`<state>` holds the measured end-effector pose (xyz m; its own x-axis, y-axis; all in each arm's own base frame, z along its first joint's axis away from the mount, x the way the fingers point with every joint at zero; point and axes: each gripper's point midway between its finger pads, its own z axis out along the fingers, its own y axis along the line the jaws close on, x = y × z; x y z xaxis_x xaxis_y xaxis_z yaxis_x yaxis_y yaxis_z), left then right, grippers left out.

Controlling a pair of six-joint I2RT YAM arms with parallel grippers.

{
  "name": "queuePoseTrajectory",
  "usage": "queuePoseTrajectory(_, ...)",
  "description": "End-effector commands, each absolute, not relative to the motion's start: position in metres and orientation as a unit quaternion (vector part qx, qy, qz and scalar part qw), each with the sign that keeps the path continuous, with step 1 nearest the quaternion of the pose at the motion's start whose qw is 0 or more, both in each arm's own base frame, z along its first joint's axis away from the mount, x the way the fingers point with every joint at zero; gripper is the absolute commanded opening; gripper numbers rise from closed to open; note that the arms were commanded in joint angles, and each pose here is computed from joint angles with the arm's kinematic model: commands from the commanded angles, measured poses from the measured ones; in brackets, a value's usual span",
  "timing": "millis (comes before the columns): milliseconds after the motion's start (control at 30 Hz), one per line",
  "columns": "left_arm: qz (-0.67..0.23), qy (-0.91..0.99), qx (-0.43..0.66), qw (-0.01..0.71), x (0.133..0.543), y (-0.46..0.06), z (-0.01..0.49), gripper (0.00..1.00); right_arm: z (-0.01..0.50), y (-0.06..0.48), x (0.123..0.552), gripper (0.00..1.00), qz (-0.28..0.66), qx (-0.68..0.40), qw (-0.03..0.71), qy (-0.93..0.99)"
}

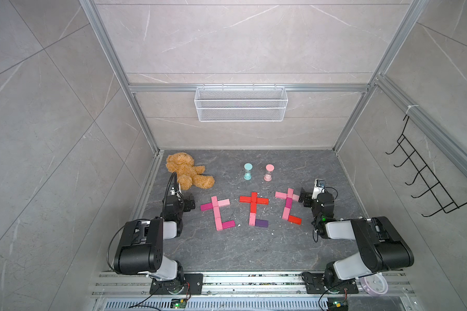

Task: Assemble the letter t with building blocks
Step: Reset both arms

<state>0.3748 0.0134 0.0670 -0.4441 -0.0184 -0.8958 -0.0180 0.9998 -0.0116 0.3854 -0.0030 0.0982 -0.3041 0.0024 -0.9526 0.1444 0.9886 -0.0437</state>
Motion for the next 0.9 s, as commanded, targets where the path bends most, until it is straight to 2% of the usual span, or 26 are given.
queuePoseTrajectory(0, -0.038, 0.818, 0.051, 0.571, 0.376, -0.007, 0.09, 1.0, 0.099, -0.004, 0.385, 1.0, -0.054, 0.053, 0.594, 0.801)
queuePoseTrajectory(33, -0.03, 0.819, 0.038, 0.571, 0.377, -0.003, 0.089, 1.0, 0.099, -0.003, 0.385, 1.0, -0.054, 0.053, 0.594, 0.801)
queuePoseTrajectory(100, 0.049, 0.823, -0.082, 0.559, 0.379, 0.043, 0.087, 1.0, 0.099, -0.004, 0.385, 1.0, -0.054, 0.053, 0.595, 0.8)
queuePoseTrajectory(133, 0.067, 0.819, -0.104, 0.561, 0.377, 0.052, 0.088, 1.0, 0.1, -0.003, 0.385, 1.0, -0.054, 0.053, 0.595, 0.8)
queuePoseTrajectory(200, 0.06, 0.816, -0.094, 0.567, 0.376, 0.047, 0.089, 1.0, 0.1, -0.004, 0.385, 1.0, -0.054, 0.053, 0.596, 0.8)
queuePoseTrajectory(300, 0.001, 0.836, -0.01, 0.549, 0.386, 0.015, 0.085, 1.0, 0.1, -0.004, 0.385, 1.0, -0.056, 0.052, 0.597, 0.799)
queuePoseTrajectory(867, 0.015, 0.835, -0.031, 0.55, 0.385, 0.024, 0.085, 1.0, 0.099, -0.003, 0.386, 1.0, -0.05, 0.05, 0.593, 0.802)
